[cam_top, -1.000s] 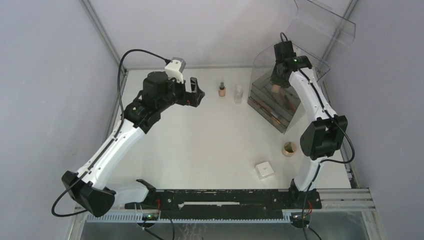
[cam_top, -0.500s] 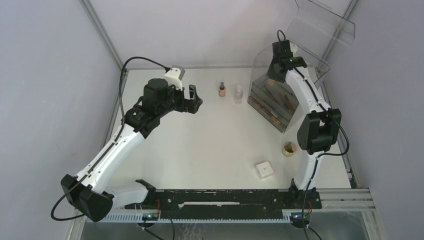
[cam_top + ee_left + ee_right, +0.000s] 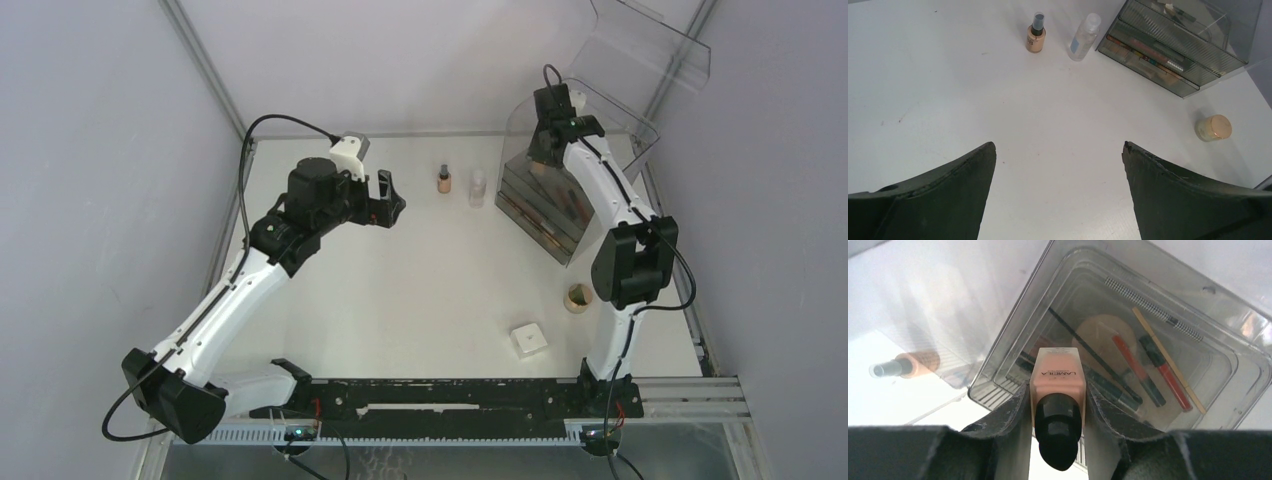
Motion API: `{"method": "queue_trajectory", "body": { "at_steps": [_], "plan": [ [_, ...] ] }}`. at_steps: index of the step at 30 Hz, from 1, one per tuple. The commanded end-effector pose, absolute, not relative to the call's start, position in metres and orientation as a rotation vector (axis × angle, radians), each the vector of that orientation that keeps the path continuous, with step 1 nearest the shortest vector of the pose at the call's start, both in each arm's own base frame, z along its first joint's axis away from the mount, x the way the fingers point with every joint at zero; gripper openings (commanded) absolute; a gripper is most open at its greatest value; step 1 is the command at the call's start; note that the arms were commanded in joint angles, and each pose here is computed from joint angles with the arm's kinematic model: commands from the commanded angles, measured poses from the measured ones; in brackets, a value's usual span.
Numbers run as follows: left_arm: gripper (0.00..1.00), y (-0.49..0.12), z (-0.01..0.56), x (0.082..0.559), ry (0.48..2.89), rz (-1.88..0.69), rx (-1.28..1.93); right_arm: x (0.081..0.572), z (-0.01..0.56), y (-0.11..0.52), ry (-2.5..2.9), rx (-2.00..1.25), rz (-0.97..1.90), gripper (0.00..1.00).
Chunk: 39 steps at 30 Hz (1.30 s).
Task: Organize the makeup
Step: Place the makeup in the storage box.
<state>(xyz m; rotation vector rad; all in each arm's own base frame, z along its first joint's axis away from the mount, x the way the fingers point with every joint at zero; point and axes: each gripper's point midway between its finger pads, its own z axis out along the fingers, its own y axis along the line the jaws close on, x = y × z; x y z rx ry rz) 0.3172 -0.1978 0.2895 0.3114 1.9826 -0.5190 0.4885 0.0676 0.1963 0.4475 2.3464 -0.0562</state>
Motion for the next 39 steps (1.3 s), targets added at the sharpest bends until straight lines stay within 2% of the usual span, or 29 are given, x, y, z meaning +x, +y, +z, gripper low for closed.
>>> {"method": "queue_trajectory", "body": {
  "at_steps": [1,11,30,32,36,39],
  "plan": [
    [1.00,-0.201,0.302,0.319,1.938,-0.553,0.302,0.471,0.245,0.074,2.265,0.466,-0.055,0.00],
    [1.00,-0.199,0.297,0.317,1.944,-0.549,0.308,0.456,0.226,0.080,2.332,0.471,-0.048,0.00],
    [1.00,-0.196,0.289,0.316,1.962,-0.529,0.301,0.486,0.176,0.077,2.388,0.450,-0.039,0.03],
    [1.00,-0.196,0.288,0.316,1.964,-0.530,0.303,0.486,0.174,0.077,2.394,0.447,-0.036,0.12],
    [1.00,-0.197,0.286,0.316,1.969,-0.530,0.305,0.487,0.183,0.077,2.379,0.431,-0.020,0.43],
    [1.00,-0.197,0.287,0.317,1.968,-0.535,0.305,0.488,0.199,0.076,2.350,0.418,-0.006,0.60]
  ]
}}
